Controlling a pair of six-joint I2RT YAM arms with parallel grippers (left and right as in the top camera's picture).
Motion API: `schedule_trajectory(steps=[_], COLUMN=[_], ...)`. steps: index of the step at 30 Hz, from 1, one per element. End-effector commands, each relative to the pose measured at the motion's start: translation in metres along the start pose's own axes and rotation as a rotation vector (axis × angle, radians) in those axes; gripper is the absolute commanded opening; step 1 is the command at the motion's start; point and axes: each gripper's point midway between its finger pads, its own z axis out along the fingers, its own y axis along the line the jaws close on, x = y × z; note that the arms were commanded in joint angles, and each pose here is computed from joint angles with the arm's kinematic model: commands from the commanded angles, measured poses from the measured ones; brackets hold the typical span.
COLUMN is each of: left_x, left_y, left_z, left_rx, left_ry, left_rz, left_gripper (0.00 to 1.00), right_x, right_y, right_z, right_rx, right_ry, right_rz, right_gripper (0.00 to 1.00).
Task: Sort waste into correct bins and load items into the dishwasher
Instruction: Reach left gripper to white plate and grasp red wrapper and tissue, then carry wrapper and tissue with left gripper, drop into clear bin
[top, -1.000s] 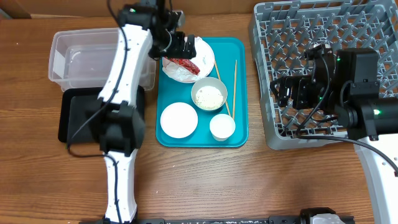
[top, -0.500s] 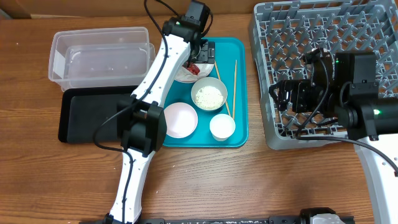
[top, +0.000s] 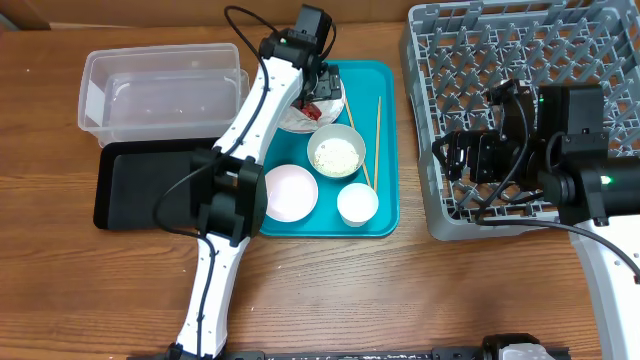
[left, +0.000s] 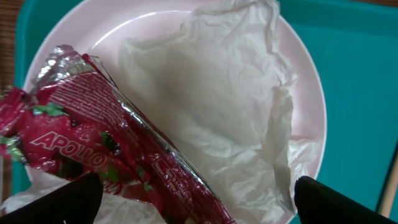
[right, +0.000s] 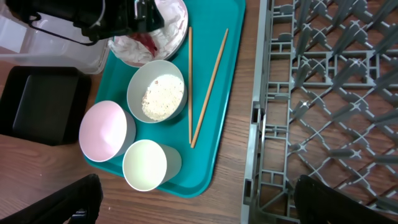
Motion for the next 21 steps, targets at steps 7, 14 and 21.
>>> schedule_trajectory(steps=[7, 14, 21], left_x=[0.033, 0.035, 0.030], left_y=[-0.005, 0.002, 0.003], left_z=[0.046, 0.049, 0.037], left_rx=[0.039, 0.009, 0.013], left_ry=[0.143, 0.142, 0.133], left_rz=[-0.017, 0.024, 0.036], left_gripper=[1.00, 0.47, 0.04], right_x=[-0.010, -0.010, -0.011], right_y=[0.006, 0.006, 0.007], right_z=[-0.008, -0.008, -0.008], right_rx=[-0.012, -0.012, -0.013], right_ry=[-0.032, -0.032, -0.037], right_rz=[-0.014, -0.014, -0.016], right_gripper=[1.00, 1.00, 1.00])
